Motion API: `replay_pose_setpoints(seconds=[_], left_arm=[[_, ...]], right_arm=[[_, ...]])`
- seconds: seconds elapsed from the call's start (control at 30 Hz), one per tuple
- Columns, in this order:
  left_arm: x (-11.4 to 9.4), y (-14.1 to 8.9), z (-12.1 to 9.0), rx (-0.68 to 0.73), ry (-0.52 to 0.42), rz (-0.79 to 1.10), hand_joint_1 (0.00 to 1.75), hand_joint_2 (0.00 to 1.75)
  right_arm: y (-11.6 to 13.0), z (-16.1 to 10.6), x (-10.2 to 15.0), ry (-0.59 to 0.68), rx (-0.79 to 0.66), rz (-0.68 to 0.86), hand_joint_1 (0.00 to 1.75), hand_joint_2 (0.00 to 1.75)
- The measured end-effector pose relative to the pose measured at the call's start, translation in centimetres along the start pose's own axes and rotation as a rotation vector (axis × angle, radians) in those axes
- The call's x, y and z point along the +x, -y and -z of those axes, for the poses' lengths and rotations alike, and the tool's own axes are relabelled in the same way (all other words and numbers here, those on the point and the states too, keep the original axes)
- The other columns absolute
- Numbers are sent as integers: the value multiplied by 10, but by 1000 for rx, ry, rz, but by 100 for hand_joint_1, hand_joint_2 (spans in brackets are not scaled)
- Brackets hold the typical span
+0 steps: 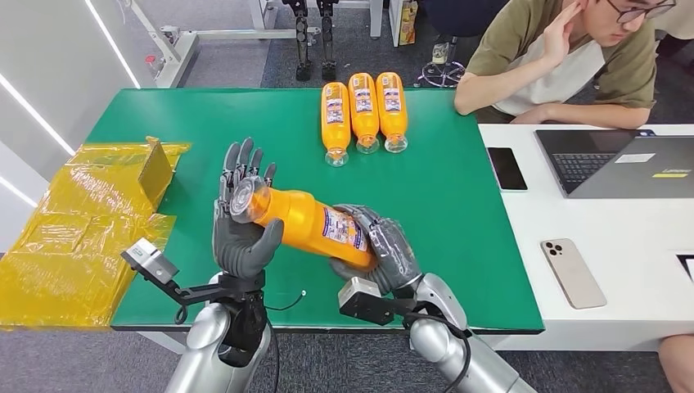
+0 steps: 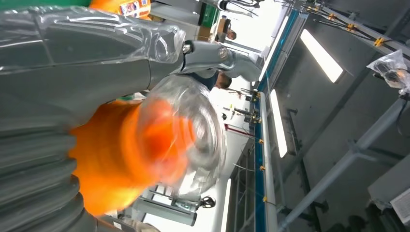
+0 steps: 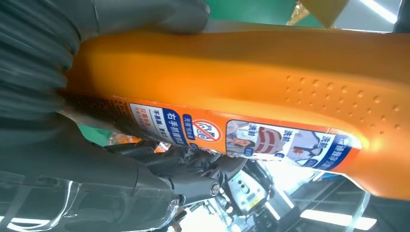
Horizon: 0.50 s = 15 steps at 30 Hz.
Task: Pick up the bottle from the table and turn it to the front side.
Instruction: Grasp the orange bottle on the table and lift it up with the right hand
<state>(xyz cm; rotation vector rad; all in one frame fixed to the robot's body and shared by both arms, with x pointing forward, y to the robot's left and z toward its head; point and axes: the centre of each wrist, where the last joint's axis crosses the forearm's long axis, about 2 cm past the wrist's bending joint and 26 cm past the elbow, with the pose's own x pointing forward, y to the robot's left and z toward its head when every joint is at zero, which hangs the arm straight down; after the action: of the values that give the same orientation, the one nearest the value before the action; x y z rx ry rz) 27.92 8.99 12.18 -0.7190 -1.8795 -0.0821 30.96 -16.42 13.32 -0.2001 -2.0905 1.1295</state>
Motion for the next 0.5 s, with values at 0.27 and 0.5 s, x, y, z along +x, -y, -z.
replay_pose_setpoints(seconds=[0.27, 0.5], left_arm=[[-2, -1, -4, 4, -10, 4, 0, 175], [-2, -2, -4, 4, -11, 8, 0, 175]], right_arm=[[-4, 0, 3, 14, 30, -3, 175, 175], [-4, -1, 3, 17, 36, -8, 175, 175]])
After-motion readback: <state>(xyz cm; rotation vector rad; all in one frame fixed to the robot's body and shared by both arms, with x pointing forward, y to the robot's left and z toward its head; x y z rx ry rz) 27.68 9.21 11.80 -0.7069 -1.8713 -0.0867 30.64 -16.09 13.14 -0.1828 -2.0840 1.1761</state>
